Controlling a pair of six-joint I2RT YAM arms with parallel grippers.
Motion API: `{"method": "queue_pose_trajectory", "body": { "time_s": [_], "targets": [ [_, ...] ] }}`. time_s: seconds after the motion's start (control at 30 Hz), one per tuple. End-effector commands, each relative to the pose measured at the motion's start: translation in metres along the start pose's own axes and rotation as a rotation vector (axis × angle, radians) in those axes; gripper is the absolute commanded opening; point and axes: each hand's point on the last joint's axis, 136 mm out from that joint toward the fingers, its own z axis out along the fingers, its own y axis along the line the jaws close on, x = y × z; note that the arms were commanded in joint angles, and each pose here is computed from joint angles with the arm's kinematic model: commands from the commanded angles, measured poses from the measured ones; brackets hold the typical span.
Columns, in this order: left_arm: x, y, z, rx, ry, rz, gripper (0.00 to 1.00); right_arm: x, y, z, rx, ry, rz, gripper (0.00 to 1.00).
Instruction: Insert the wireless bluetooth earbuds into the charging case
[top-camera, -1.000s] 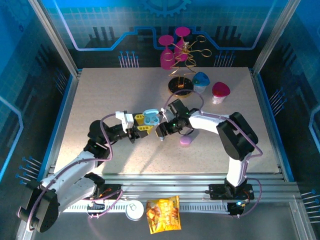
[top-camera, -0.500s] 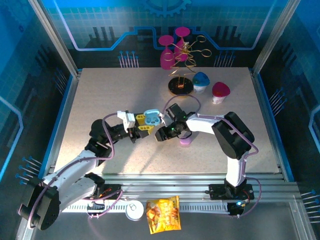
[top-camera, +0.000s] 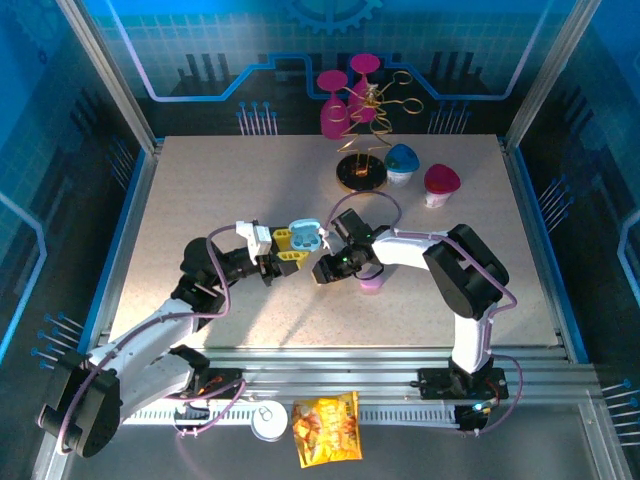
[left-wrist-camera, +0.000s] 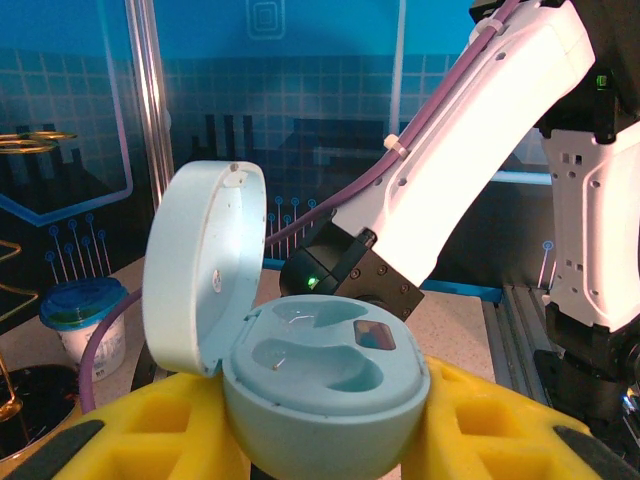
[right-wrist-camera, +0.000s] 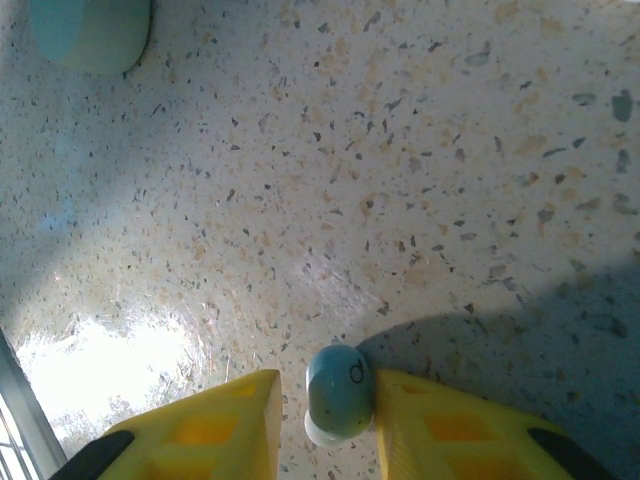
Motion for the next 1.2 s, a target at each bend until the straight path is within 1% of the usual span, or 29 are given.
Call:
{"method": "queue_pose_trajectory", "body": {
  "time_s": [0.0,0.17,0.43,0.53,0.67,0.77,0.9,1.03,1.17],
  "targets": [
    [-0.013,-0.004,-0.001,0.016,-0.037,0.043,0.21,0.01,0.003,0.005,-0.007,0.034,0.01,0.27],
    [-0.012,-0.003,-0.001,0.017,-0.036,0.043,0.21,0.011,0.0,0.006,0.008,0.037,0.017,0.22],
    [-0.01,-0.002,-0.001,0.011,-0.036,0.046,0.21,0.006,-0.004,-0.002,0.057,0.008,0.011,0.19],
    [-0.01,-0.001,-0.002,0.003,-0.038,0.047,0.21,0.002,-0.009,-0.011,0.107,-0.034,0.011,0.2],
    [-0.008,0.0,-0.002,-0.004,-0.037,0.048,0.21,0.0,-0.025,-0.025,0.216,-0.104,0.037,0.2],
    [-0.008,0.001,-0.001,-0.003,-0.038,0.047,0.21,0.003,-0.031,-0.026,0.226,-0.131,0.074,0.19],
    [-0.007,0.001,0.0,0.001,-0.04,0.043,0.21,0.007,-0.027,-0.02,0.177,-0.134,0.108,0.22],
    [-0.006,0.001,0.0,0.003,-0.038,0.042,0.21,0.007,-0.02,-0.015,0.119,-0.118,0.105,0.3],
    [-0.007,0.001,0.0,0.001,-0.039,0.045,0.21,0.003,-0.022,-0.019,0.103,-0.124,0.096,0.35]
  ]
}}
